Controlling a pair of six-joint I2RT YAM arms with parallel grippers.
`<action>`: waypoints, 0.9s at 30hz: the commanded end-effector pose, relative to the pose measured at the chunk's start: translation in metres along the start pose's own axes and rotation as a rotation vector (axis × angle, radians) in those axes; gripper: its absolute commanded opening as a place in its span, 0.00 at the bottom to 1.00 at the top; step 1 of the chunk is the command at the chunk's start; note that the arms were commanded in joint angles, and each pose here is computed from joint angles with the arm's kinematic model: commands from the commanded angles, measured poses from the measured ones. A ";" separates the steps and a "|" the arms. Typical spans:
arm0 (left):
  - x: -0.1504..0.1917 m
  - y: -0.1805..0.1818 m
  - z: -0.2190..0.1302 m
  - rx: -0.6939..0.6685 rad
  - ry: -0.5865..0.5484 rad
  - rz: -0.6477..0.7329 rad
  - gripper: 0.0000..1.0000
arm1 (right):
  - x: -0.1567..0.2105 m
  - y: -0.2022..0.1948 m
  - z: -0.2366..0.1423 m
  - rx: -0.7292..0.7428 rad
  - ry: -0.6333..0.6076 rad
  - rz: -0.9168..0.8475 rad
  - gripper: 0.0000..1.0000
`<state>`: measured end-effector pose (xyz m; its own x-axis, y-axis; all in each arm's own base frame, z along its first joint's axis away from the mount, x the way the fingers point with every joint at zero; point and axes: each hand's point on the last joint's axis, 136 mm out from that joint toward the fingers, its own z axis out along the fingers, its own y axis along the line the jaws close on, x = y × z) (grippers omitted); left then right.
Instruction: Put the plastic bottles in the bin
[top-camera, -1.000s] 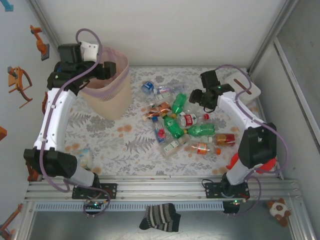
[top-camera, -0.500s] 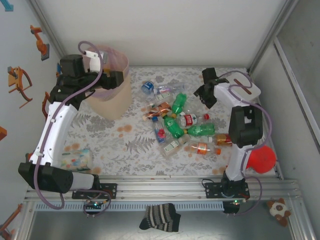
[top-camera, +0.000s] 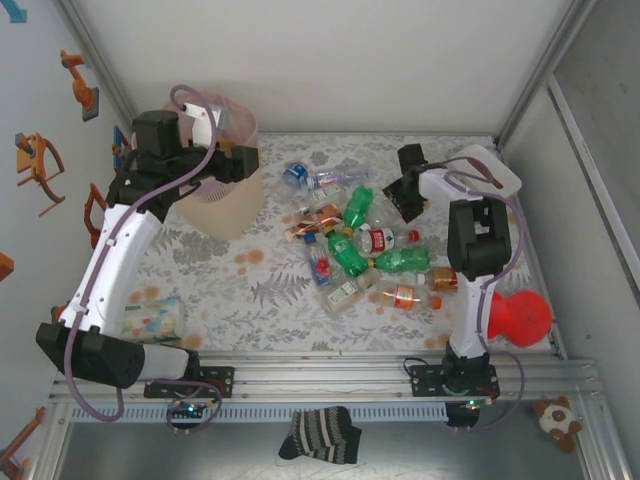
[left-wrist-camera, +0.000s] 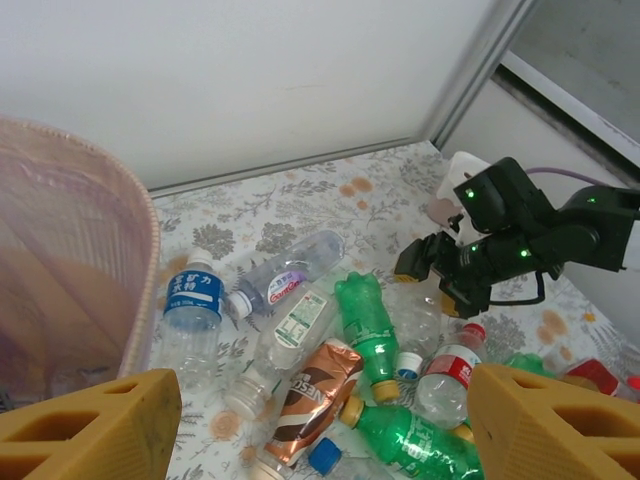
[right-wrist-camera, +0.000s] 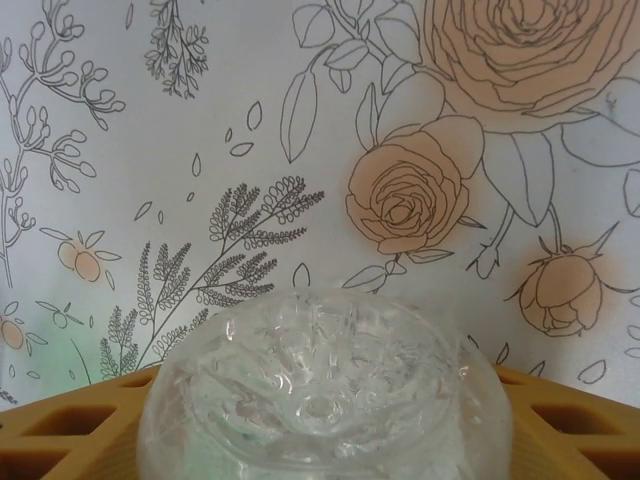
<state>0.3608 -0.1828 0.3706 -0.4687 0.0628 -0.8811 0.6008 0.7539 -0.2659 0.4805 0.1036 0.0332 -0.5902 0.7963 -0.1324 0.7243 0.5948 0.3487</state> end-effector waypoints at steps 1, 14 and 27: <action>-0.009 -0.010 -0.004 0.022 -0.032 0.010 0.75 | -0.012 0.000 -0.007 0.001 -0.056 0.028 0.64; -0.006 -0.018 0.015 0.062 -0.013 -0.030 0.75 | -0.047 0.019 -0.088 -0.085 -0.278 -0.064 0.59; -0.001 -0.054 0.059 0.258 0.016 -0.134 0.86 | -0.019 0.103 -0.216 -0.635 -0.444 -0.584 0.54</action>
<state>0.3691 -0.2433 0.3471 -0.5714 0.0249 -0.8203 0.6366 0.6442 -0.4239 0.4890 0.0967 0.2285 -0.5540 0.5473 -0.6273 0.2228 0.8235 0.5217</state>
